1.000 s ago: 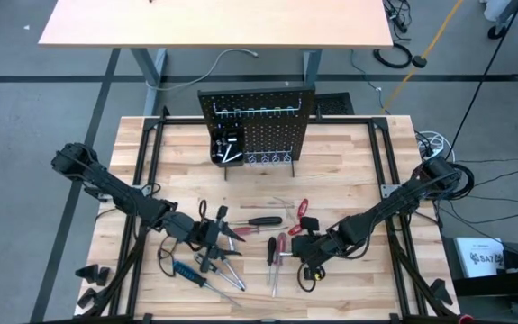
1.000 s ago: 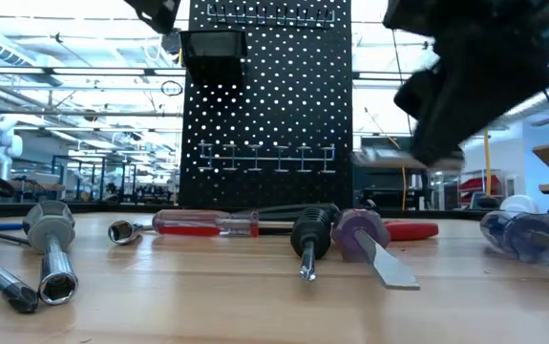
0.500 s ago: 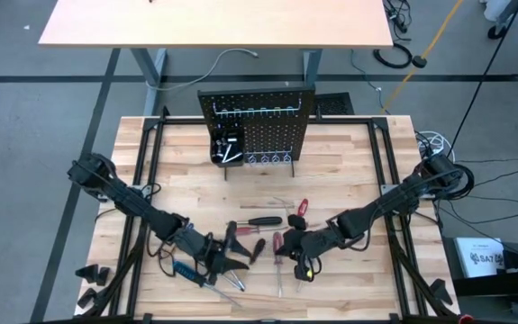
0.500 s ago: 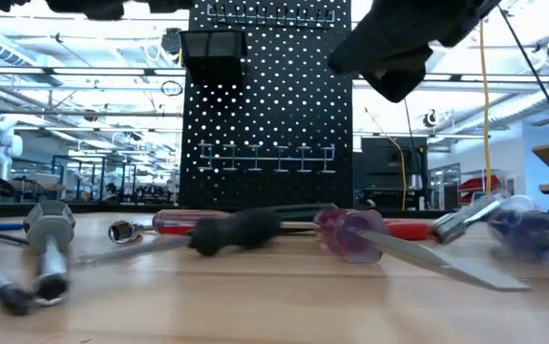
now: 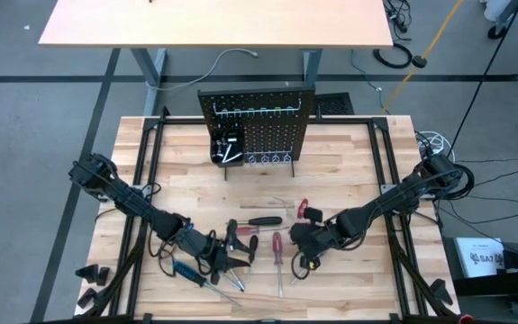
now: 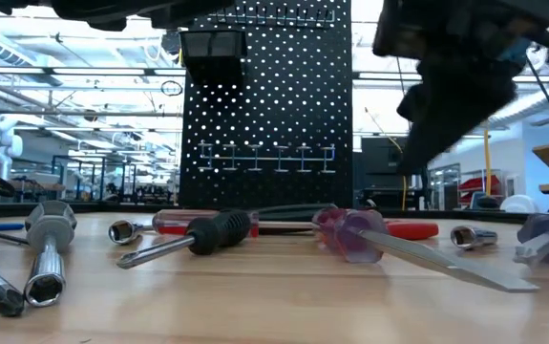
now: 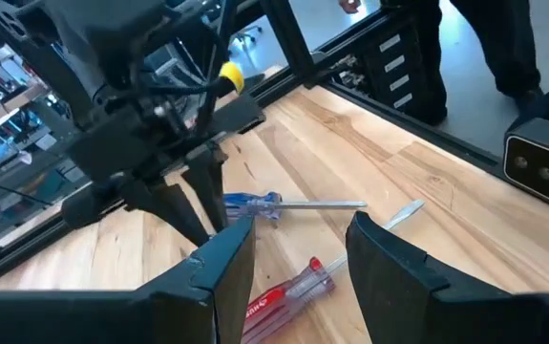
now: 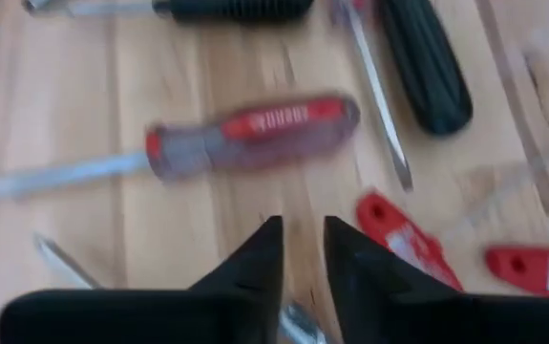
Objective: Hang tools onto peg board
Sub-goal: Put the extension bar into the black bin on the pegboard
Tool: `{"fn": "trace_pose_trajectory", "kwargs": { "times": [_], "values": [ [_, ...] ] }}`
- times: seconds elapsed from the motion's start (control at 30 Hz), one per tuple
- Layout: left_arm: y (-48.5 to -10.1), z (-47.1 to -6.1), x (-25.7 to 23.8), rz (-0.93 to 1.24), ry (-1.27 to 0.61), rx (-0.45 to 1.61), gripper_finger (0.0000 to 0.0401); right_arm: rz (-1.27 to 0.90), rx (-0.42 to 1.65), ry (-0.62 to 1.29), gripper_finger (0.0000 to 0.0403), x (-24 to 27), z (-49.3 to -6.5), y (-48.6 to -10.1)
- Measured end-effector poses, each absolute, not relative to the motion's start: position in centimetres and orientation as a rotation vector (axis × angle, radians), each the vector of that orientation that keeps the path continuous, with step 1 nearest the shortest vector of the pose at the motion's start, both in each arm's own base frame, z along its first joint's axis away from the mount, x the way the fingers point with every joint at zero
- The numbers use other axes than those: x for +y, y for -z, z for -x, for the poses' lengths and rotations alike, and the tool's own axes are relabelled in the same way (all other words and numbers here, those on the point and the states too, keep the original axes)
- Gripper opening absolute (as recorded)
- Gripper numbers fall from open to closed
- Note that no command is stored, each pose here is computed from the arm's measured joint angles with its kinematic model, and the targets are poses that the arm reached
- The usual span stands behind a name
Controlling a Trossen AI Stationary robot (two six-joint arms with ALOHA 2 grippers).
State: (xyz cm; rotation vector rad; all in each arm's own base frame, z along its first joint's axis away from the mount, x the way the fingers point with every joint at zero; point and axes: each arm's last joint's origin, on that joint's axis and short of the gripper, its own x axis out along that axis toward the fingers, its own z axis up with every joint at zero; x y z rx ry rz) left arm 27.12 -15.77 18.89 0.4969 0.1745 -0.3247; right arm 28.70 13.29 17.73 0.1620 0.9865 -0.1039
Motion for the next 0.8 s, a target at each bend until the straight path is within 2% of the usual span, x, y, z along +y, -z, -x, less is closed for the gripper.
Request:
{"fn": "trace_pose_trajectory", "kwargs": {
  "times": [0.17, 0.3, 0.8],
  "values": [
    [-18.9, -27.1, -15.8, -0.497, 0.324, 0.175, 0.0168, -0.007, 1.085, 0.065, 0.0137, 13.0, -27.8, -17.3],
    [-18.9, -27.1, -15.8, -0.495, 0.323, 0.175, 0.0168, 0.070, 1.162, -0.015, 0.0165, 12.9, -27.3, -17.0],
    [-18.9, -27.1, -15.7, -0.494, 0.321, 0.176, 0.0168, 0.221, 1.206, -0.127, 0.0160, 13.1, -27.3, -16.1]
  ]
}}
